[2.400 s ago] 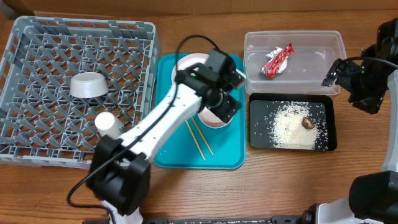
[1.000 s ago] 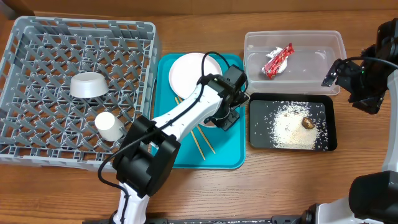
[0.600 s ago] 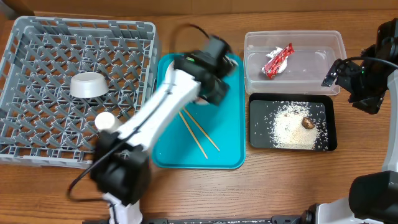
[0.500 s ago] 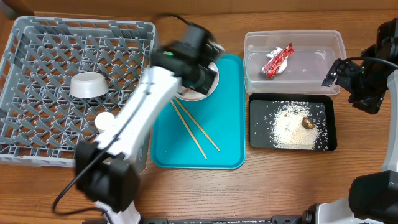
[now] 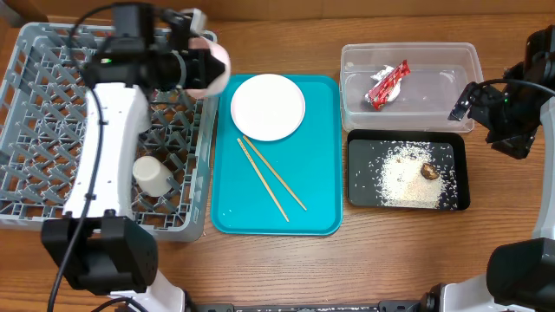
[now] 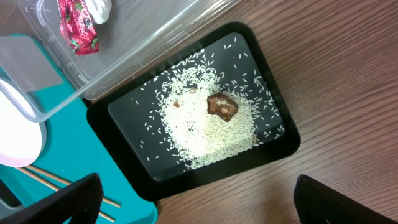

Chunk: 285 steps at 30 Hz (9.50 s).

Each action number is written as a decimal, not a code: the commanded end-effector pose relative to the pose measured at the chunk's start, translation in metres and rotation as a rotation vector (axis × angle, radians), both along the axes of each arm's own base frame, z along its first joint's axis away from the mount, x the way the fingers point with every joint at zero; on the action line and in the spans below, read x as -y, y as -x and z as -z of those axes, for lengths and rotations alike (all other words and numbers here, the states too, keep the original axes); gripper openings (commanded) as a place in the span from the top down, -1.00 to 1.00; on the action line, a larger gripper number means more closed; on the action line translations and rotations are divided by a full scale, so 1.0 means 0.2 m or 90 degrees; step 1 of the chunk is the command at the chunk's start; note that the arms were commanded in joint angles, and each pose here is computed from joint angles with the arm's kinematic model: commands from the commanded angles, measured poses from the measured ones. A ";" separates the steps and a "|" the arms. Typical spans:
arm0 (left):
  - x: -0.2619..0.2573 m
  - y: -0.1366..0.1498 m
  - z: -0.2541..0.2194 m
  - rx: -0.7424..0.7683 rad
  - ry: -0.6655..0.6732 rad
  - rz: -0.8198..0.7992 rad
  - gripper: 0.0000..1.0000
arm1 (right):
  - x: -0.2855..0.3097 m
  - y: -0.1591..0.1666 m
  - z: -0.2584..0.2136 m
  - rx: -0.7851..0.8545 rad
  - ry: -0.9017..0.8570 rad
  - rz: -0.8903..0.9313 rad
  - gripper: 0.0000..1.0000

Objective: Sort waste into correct bins and load items into the dishwasher
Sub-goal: 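Carry the small bowl with the left gripper and set it in the rack, then reach the left gripper to the chopsticks on the teal tray and grasp one, then carry the chopstick with the left gripper into the dish rack, then return the left gripper to the tray and grasp the second chopstick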

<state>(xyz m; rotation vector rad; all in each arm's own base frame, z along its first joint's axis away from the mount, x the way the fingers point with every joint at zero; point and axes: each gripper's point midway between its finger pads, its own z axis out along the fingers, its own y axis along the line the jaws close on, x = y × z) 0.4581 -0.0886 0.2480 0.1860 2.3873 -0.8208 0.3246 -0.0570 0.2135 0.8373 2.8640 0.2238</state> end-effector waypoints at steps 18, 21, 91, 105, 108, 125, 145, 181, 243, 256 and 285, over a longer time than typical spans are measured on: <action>-0.31 -0.26 0.11 -0.050 0.217 -0.098 0.92 | 0.00 0.01 -0.03 0.012 0.002 0.002 -1.00; -0.34 -0.29 0.18 -0.069 0.229 -0.112 0.92 | 0.00 0.01 -0.03 0.012 0.002 0.002 -1.00; -0.70 -0.09 0.52 -0.219 0.252 -0.187 -0.07 | 0.00 0.03 -0.02 0.003 0.000 0.002 -1.00; -0.75 0.04 0.11 -0.112 0.067 -0.251 -1.00 | 0.00 0.03 -0.02 0.003 0.000 0.002 -1.00; -0.64 0.13 0.05 -0.132 0.014 -0.261 -1.00 | 0.00 0.03 -0.02 0.003 0.000 0.002 -1.00; 0.12 0.39 0.24 -0.300 -0.146 -0.208 -1.00 | 0.00 0.02 -0.03 0.003 0.000 0.002 -1.00; 0.30 0.80 0.98 -0.599 -0.345 -0.266 -0.79 | -0.01 0.04 -0.02 -0.003 -0.002 0.001 -1.00; 0.21 0.83 1.23 -0.532 -0.399 -0.179 0.92 | -0.01 0.04 -0.02 -0.004 -0.002 0.002 -1.00; 0.48 0.54 0.71 -0.374 -0.183 -0.157 -0.25 | -0.01 0.04 -0.02 -0.004 -0.002 0.002 -1.00; 0.51 0.70 1.01 -0.363 -0.282 -0.244 -0.30 | -0.01 0.04 -0.02 -0.004 -0.002 0.002 -1.00; 0.45 0.77 1.26 -0.415 -0.331 -0.250 0.92 | -0.01 0.04 -0.02 -0.004 -0.002 0.002 -1.00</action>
